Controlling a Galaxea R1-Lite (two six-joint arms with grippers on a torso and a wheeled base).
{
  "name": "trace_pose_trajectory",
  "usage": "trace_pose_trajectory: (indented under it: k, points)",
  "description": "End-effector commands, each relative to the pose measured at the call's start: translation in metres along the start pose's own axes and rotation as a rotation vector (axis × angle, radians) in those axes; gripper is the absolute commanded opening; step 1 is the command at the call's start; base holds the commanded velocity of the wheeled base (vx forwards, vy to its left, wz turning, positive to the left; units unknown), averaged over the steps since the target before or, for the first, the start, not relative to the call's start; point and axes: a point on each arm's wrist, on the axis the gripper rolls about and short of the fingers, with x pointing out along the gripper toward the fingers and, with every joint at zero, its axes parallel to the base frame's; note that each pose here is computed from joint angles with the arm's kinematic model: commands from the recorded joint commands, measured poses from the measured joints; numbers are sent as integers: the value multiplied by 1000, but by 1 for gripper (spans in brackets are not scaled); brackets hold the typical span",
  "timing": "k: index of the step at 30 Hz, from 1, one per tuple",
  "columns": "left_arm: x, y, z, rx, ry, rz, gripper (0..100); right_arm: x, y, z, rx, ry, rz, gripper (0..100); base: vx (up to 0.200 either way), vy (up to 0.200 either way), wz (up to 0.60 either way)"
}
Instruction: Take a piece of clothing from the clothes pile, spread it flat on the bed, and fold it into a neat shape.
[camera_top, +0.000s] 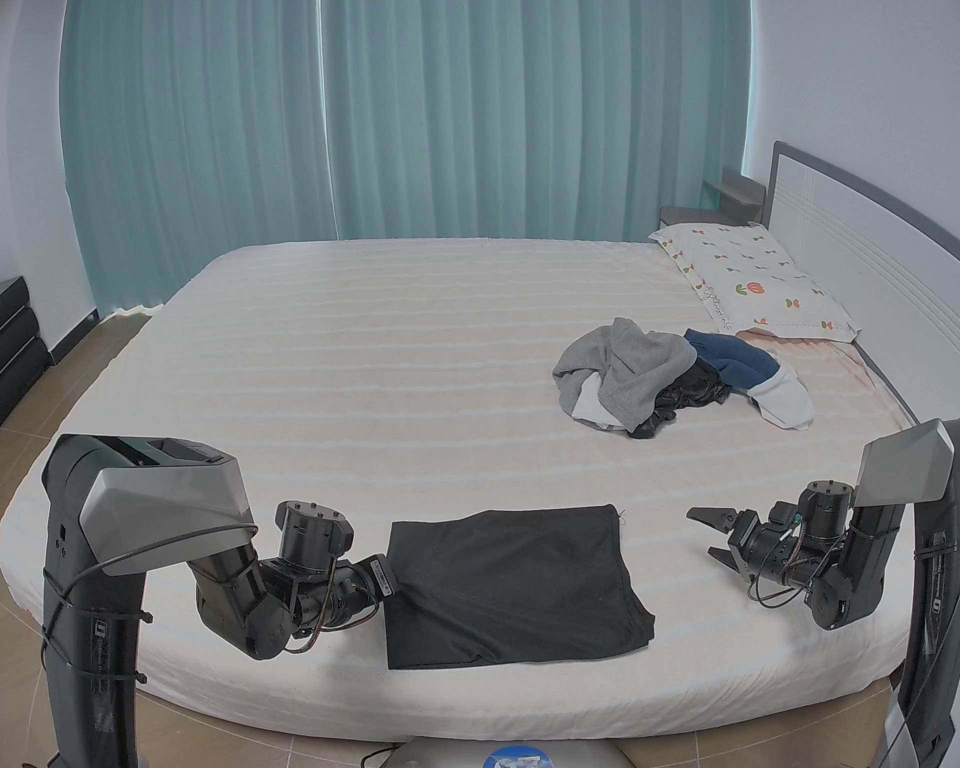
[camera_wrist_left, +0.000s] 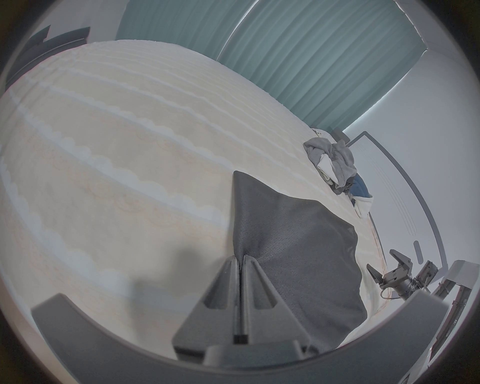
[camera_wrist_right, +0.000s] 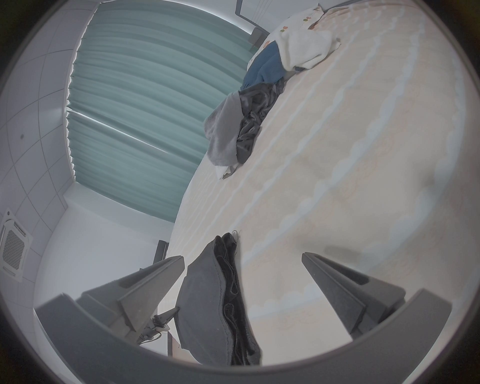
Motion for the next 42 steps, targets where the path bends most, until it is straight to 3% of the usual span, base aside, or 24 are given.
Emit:
trace_pose_trajectory:
  k: [1,42]
  points:
    - [0,0,0,0,-1,0,0,0,0,0,0,0,1,100,0,200,0]
    - [0,0,0,0,-2,1,0,3,9,-13,-8,44,12,100,0,200,0]
